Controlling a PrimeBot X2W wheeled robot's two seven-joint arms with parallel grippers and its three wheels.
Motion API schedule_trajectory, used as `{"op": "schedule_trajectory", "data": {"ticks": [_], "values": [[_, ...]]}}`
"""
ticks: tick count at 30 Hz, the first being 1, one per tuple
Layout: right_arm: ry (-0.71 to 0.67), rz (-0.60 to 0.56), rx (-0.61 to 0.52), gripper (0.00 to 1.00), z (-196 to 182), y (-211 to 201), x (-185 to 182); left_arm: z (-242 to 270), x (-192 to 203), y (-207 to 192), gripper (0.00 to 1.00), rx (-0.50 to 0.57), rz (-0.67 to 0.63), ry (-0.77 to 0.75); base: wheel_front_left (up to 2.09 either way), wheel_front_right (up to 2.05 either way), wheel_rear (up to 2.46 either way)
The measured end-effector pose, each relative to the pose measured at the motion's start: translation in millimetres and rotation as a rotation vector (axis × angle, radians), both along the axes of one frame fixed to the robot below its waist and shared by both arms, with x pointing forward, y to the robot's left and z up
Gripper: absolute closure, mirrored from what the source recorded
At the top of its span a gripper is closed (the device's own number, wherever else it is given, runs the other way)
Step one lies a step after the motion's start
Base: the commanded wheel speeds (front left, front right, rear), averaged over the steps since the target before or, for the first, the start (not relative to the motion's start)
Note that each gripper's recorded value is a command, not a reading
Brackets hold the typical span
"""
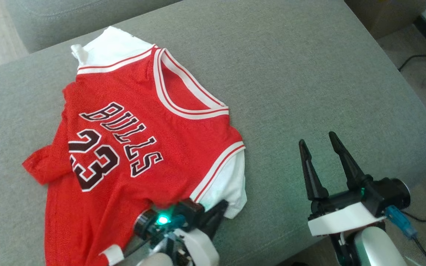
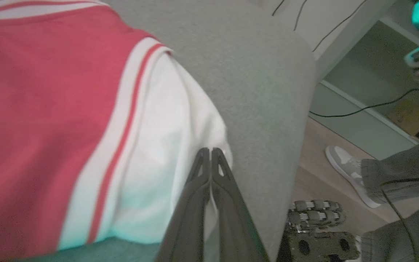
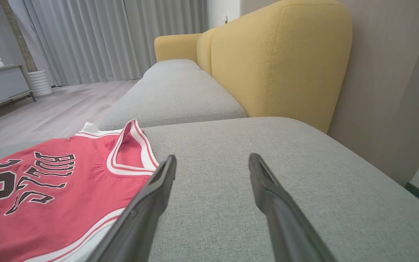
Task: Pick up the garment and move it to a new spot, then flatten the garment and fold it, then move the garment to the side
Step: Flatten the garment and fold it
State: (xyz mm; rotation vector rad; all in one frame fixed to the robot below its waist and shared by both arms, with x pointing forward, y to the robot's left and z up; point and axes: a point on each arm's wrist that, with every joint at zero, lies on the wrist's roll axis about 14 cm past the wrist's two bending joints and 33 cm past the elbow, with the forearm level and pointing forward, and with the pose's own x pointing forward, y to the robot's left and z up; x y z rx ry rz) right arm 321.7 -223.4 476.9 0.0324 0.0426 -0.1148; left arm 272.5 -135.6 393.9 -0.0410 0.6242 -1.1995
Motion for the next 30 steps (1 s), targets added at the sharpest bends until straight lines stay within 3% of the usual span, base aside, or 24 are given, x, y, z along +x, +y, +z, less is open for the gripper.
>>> {"op": "schedule_trajectory", "data": {"ticks": [8, 12, 13, 14, 22, 27, 30], "values": [[0.014, 0.023, 0.005, 0.00, -5.6, 7.6, -0.5, -19.8, 11.4, 34.8, 1.00, 0.097, 0.110, 0.002, 0.00, 0.00, 0.00], [0.006, 0.043, 0.006, 0.00, -3.9, 12.6, 3.0, -16.6, 17.7, 43.5, 1.00, 0.094, 0.171, -0.003, 0.00, 0.00, 0.00], [0.002, 0.056, 0.002, 0.00, -2.9, 15.9, 4.9, -10.2, 24.9, 46.2, 0.57, 0.074, 0.215, -0.019, 0.00, 0.00, 0.00], [-0.001, 0.061, 0.003, 0.00, -2.2, 17.2, 5.8, -7.6, 28.3, 48.1, 0.00, 0.068, 0.235, -0.025, 0.00, 0.00, 0.00], [-0.015, 0.103, -0.013, 0.00, 0.4, 27.7, 9.0, 24.3, 43.1, 70.5, 0.00, -0.095, 0.450, -0.051, 0.00, 0.00, 0.00], [-0.055, 0.130, -0.041, 0.00, 12.2, 32.9, 15.8, 52.8, 66.9, 111.4, 0.00, -0.195, 0.681, -0.151, 0.00, 0.00, 0.00], [-0.078, 0.146, -0.052, 0.00, 18.8, 36.3, 20.0, 59.3, 72.7, 149.6, 0.00, -0.201, 0.834, -0.219, 0.00, 0.00, 0.00]]}}
